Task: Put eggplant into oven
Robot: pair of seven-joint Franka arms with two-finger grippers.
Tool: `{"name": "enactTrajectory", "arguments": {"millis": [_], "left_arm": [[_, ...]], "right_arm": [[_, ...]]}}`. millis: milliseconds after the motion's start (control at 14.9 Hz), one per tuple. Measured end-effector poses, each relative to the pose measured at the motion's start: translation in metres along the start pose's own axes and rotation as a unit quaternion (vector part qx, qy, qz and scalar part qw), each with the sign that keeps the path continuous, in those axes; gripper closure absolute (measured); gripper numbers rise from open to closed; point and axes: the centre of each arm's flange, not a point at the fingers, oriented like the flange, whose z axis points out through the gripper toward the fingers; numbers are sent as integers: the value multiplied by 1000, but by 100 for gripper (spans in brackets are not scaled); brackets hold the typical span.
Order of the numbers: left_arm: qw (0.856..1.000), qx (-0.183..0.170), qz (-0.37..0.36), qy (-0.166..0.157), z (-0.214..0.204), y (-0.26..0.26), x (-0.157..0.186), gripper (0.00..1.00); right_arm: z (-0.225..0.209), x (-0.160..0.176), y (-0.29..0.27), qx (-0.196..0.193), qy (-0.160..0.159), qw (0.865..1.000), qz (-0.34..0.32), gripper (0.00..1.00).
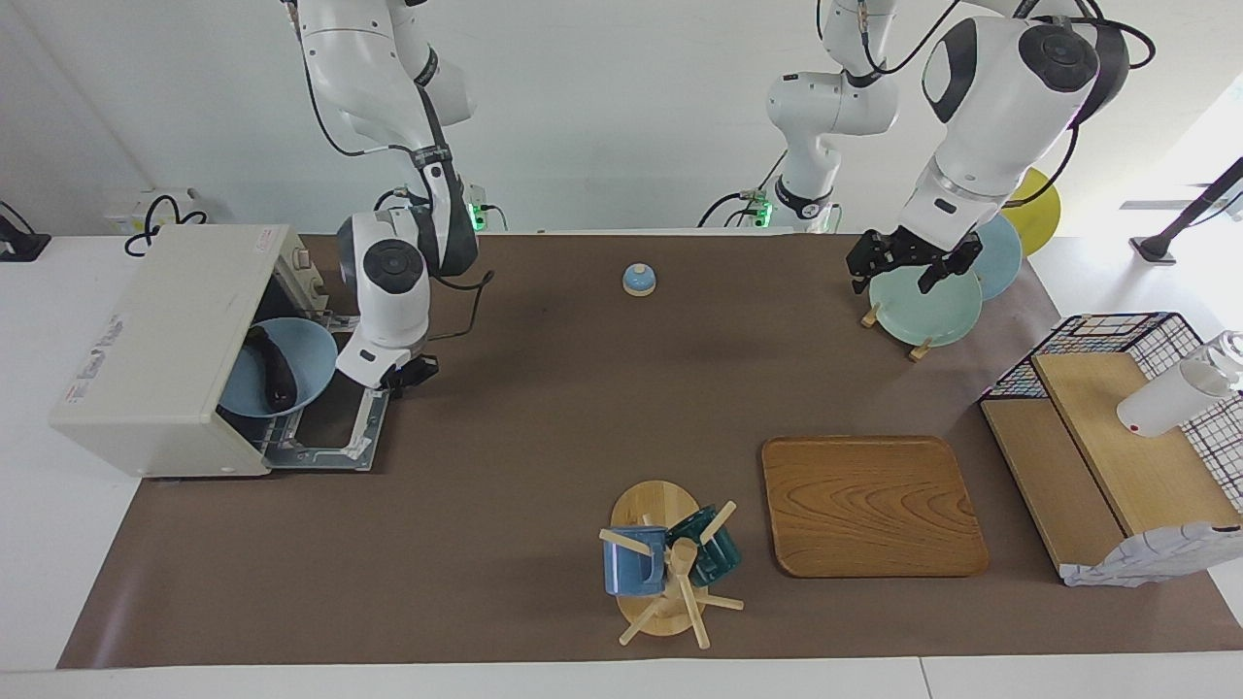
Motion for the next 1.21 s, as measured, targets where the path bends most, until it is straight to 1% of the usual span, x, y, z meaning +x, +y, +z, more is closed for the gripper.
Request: {"name": "enactTrajectory", "arguments": {"millis": [201,336,403,537,738,940,1074,1141,1208], "left_arm": [[1000,0,0,0,0,0,0,0],[1000,0,0,0,0,0,0,0],[1000,0,0,0,0,0,0,0],[1000,0,0,0,0,0,0,0],[1000,0,0,0,0,0,0,0],[1000,0,0,0,0,0,0,0],[1000,0,0,0,0,0,0,0],[1000,0,0,0,0,0,0,0],[1000,0,0,0,0,0,0,0]], "right_arm": [[-31,5,8,-20,-26,999,-25,99],[-65,2,32,-21,-41,998,-37,99],[-83,-2,50,-21,-42,998,-35,99],[-110,-17,100,-18,-36,999,-26,99],[-119,-43,159,-13,-29,999,-15,99],[-124,-50,165,-7,-34,999,-11,99],[-146,-52,162,-4,-32,999,-9,99],[-165,-51,159,11,-20,1000,-4,99],[-187,-49,156,34,-5,999,2,99]]}}
